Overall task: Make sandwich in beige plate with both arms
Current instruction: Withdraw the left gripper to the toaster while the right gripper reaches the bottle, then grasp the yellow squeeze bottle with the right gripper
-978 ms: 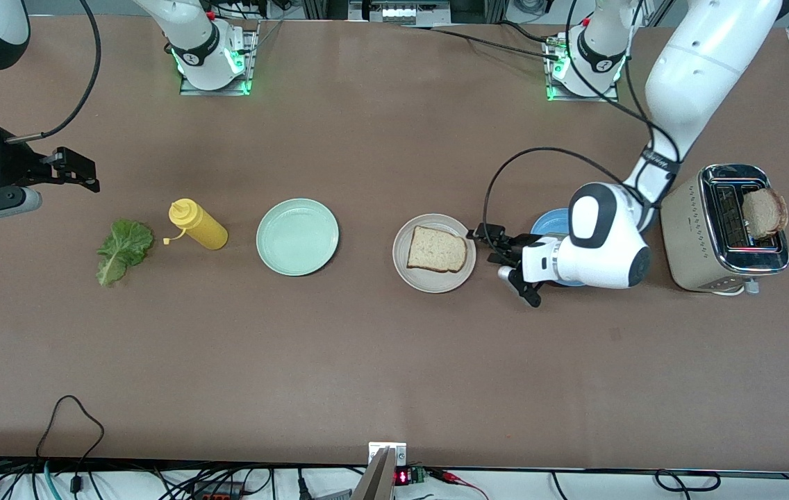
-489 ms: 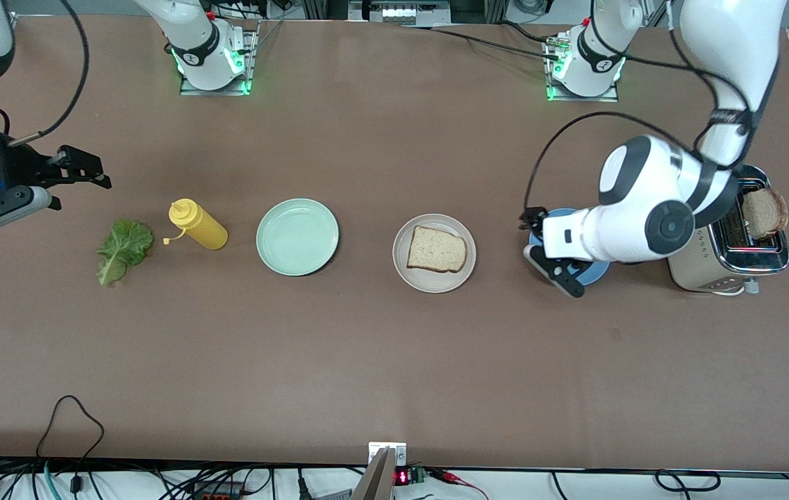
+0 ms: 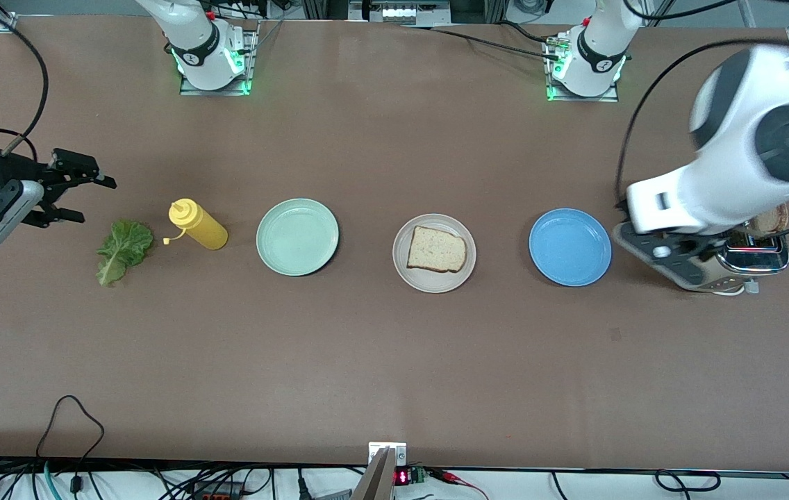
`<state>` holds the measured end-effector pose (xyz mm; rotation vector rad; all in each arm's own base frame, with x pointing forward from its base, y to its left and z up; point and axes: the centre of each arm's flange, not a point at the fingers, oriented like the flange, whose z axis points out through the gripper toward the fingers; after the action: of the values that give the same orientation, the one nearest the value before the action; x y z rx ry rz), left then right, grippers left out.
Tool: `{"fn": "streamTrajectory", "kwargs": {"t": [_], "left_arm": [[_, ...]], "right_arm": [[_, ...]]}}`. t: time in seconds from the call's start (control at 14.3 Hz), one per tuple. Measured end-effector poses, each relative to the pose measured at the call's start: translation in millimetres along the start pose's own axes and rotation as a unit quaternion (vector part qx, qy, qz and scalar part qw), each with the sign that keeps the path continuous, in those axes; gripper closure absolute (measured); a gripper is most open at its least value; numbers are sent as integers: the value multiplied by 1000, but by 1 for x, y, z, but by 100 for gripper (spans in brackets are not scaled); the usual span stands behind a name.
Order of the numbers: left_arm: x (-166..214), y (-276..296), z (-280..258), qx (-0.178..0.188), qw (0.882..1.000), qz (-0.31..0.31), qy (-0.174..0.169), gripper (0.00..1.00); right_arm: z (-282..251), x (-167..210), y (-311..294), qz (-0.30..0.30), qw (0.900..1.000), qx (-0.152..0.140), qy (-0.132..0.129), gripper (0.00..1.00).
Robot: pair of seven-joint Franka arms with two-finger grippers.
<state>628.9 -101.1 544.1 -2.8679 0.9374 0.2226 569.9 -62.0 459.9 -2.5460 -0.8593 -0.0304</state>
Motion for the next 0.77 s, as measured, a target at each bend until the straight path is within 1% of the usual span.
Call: {"fn": "streamTrajectory", "kwargs": {"t": [0.14, 0.28, 0.42, 0.49, 0.56, 0.7, 0.77], "left_arm": [[-20, -11, -24, -8, 1000, -17, -17, 0], [-32, -16, -32, -16, 999, -39, -34, 0], [-41, -24, -40, -19, 994, -101, -29, 0], [-44, -26, -43, -31, 990, -134, -17, 0], [-48, -31, -43, -40, 986, -164, 5, 0], [-64, -43, -36, -40, 977, -200, 57, 0], [-76, -45, -30, -36, 974, -210, 71, 0]], "right_arm": [[19, -16, 14, -36, 999, 21, 23, 0], [37, -30, 24, -79, 995, 36, 48, 0], [50, -44, 32, -116, 989, 47, 73, 0], [54, -51, 36, -134, 986, 51, 90, 0], [59, -58, 41, -153, 980, 56, 111, 0], [72, -72, 49, -189, 967, 69, 157, 0], [81, -79, 56, -206, 959, 74, 178, 0]]}}
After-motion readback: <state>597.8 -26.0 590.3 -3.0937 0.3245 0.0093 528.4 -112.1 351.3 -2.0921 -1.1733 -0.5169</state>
